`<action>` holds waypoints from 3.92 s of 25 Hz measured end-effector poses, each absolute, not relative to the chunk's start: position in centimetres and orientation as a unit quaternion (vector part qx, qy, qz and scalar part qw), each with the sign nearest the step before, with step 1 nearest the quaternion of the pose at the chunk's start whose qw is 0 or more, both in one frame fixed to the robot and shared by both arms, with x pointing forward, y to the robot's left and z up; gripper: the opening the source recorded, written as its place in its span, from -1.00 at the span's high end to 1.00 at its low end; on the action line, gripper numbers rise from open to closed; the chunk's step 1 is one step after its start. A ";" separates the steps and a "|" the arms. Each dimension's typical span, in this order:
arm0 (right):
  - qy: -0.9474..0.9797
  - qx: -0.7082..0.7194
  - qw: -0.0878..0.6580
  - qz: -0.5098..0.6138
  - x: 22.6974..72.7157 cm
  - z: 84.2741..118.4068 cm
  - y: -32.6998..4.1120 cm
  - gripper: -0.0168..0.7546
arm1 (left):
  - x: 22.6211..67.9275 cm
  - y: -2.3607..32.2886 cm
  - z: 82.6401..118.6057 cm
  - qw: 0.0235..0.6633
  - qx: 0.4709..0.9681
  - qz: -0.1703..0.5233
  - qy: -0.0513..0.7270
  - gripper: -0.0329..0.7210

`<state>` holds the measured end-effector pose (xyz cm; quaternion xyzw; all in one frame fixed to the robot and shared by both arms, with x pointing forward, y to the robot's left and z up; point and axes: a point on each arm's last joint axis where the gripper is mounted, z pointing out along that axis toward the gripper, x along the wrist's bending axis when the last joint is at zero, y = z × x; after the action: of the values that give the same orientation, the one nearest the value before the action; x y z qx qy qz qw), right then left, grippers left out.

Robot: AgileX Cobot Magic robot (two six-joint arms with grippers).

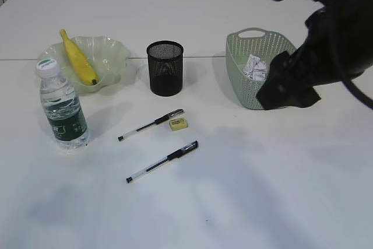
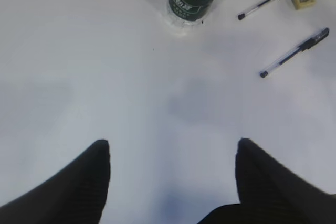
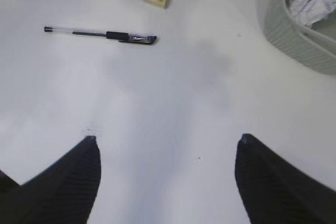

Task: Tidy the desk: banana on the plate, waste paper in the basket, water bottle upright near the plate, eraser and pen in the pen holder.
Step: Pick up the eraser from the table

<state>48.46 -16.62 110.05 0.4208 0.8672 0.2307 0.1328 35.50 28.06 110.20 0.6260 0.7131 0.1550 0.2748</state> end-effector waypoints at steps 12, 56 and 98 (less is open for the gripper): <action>0.874 0.443 0.081 0.184 57.3 107.3 -9.1 -0.48 | 35.5 28.1 110.5 0.288 0.622 0.165 0.709 -0.49; 0.809 0.580 0.018 0.096 68.4 92.2 -2.4 -0.43 | 36.4 28.4 111.3 0.323 0.612 0.222 0.687 -0.49; 0.812 0.578 0.040 0.073 68.7 90.8 -2.8 -0.38 | 36.5 28.4 111.4 0.330 0.609 0.226 0.685 -0.49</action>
<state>68.69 -2.83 90.77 0.5779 0.8119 0.0731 0.0396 36.48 28.39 111.38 0.6094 0.6848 0.2261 0.3295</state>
